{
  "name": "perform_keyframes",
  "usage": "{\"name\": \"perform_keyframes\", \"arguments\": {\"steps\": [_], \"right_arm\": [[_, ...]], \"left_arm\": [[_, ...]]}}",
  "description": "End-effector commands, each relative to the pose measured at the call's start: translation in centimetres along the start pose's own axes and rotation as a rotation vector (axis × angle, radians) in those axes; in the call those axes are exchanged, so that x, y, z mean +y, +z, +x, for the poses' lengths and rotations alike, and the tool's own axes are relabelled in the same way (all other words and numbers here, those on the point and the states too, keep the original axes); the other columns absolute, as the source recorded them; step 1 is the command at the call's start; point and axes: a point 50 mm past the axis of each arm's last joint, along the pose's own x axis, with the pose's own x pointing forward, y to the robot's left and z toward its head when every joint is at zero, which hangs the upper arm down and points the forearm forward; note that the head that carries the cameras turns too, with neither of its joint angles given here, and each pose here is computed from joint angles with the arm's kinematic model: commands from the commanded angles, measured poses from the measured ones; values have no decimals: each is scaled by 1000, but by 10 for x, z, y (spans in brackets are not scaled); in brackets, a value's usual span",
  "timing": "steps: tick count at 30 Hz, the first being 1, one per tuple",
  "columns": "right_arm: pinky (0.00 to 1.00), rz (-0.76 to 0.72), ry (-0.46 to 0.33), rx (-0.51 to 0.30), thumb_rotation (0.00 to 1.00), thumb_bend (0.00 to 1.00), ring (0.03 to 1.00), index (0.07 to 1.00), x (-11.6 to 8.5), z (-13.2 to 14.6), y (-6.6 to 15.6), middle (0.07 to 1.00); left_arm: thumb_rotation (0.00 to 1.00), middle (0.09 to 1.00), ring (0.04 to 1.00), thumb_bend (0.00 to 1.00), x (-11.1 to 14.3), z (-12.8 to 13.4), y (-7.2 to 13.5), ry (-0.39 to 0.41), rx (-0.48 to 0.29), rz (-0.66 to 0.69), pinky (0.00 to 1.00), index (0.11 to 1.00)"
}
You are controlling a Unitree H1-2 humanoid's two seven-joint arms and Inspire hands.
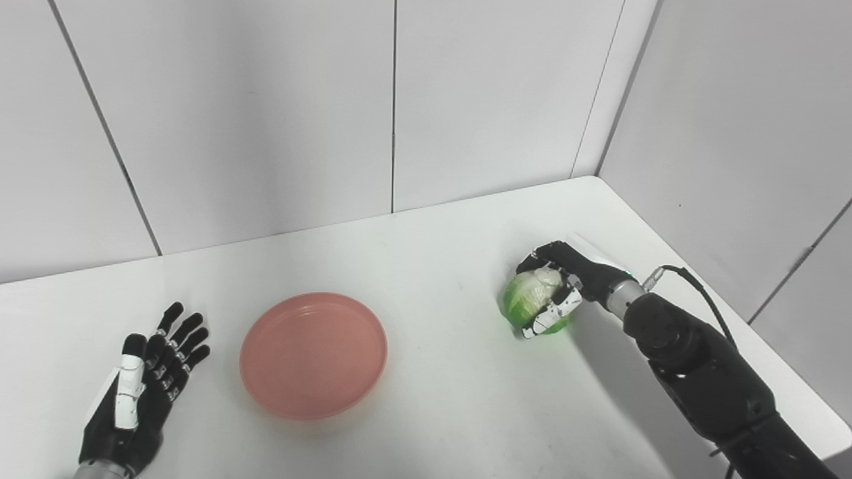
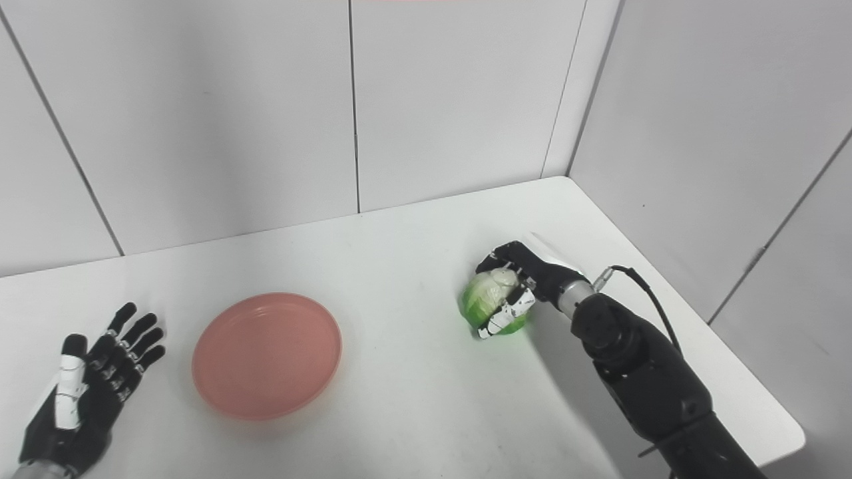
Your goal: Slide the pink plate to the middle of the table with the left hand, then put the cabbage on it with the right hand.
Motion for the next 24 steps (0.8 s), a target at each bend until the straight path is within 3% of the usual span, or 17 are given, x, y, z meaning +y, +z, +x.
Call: {"name": "perform_keyframes", "arguments": {"steps": [1, 4, 12, 24], "right_arm": [[488, -41, -46, -26, 0, 530, 485, 488, -14, 1, 1, 476], [462, -47, -60, -27, 0, 530, 461, 492, -14, 1, 1, 442], [472, -50, -74, -50, 0, 530, 480, 494, -19, 0, 10, 465], [454, -96, -135, -193, 0, 528, 468, 503, -39, -4, 56, 465]], "left_arm": [[998, 955, 952, 882, 4, -16, -24, 26, 129, -23, 946, 973], [1000, 955, 951, 889, 2, -16, -23, 25, 131, -22, 948, 973], [998, 960, 952, 879, -1, -14, -26, 25, 135, -24, 947, 981], [1000, 959, 958, 870, -13, -9, -27, 36, 142, -33, 956, 975]]}}
